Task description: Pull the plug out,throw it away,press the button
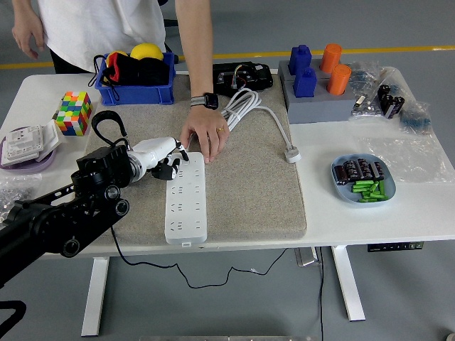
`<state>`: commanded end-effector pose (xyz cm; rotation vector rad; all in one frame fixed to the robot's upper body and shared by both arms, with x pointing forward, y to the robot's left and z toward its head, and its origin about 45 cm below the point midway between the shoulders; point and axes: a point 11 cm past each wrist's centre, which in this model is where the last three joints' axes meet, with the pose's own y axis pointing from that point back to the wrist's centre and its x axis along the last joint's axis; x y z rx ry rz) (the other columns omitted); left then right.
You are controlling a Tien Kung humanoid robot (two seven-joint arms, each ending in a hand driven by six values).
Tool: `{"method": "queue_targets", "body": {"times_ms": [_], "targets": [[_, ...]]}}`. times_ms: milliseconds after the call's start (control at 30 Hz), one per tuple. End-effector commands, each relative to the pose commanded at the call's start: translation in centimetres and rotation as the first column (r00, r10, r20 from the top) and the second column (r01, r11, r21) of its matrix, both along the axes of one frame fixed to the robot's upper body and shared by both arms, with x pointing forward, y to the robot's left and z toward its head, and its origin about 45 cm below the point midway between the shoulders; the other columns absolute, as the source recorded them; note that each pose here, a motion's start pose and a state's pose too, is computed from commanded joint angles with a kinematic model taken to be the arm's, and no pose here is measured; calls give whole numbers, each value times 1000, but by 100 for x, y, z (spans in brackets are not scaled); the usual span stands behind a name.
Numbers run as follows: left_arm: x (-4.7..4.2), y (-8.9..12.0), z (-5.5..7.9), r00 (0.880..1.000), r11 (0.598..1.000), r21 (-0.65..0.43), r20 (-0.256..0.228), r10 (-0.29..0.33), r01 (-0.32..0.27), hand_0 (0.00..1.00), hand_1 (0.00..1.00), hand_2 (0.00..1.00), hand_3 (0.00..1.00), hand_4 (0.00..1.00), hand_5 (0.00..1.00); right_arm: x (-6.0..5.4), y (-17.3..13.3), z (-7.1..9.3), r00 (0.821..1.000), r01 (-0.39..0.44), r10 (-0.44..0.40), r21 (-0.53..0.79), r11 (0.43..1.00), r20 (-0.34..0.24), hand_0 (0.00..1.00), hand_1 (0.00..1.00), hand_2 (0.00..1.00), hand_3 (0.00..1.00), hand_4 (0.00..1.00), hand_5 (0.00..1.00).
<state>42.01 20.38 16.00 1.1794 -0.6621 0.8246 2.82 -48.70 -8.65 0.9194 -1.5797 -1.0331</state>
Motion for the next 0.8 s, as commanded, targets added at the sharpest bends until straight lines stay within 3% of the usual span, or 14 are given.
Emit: {"method": "queue_targets", "body": {"times_ms": [367, 500, 633, 667, 800], "targets": [[-47, -20, -40, 1000, 1000, 5, -19, -16, 16, 44, 13, 70, 650, 130, 2, -19, 10, -7, 1000, 5, -5, 1, 1000, -3, 705, 678, 662, 617, 710, 485], [-13, -52, 126, 999, 999, -33, 32, -21, 22, 44, 12, 72, 646, 127, 2, -17, 11, -7, 1000, 6, -6, 2, 1000, -1, 705, 679, 662, 617, 710, 485], [47, -41, 419, 989, 996, -79, 149, -24, 36, 44, 12, 72, 646, 127, 2, -10, 11, -6, 1000, 3, -3, 2, 1000, -1, 705, 679, 662, 617, 710, 485], [53, -13, 510, 981, 994, -105, 192, -15, 36, 125, 95, 155, 697, 375, 2, -7, 15, -8, 1000, 4, -4, 2, 1000, 0, 705, 679, 662, 616, 711, 485], [51, 131, 729, 962, 982, -189, 272, 39, 13, 125, 95, 155, 697, 375, 2, -13, 25, -13, 1000, 5, -5, 4, 1000, -2, 705, 679, 662, 616, 711, 485]]}}
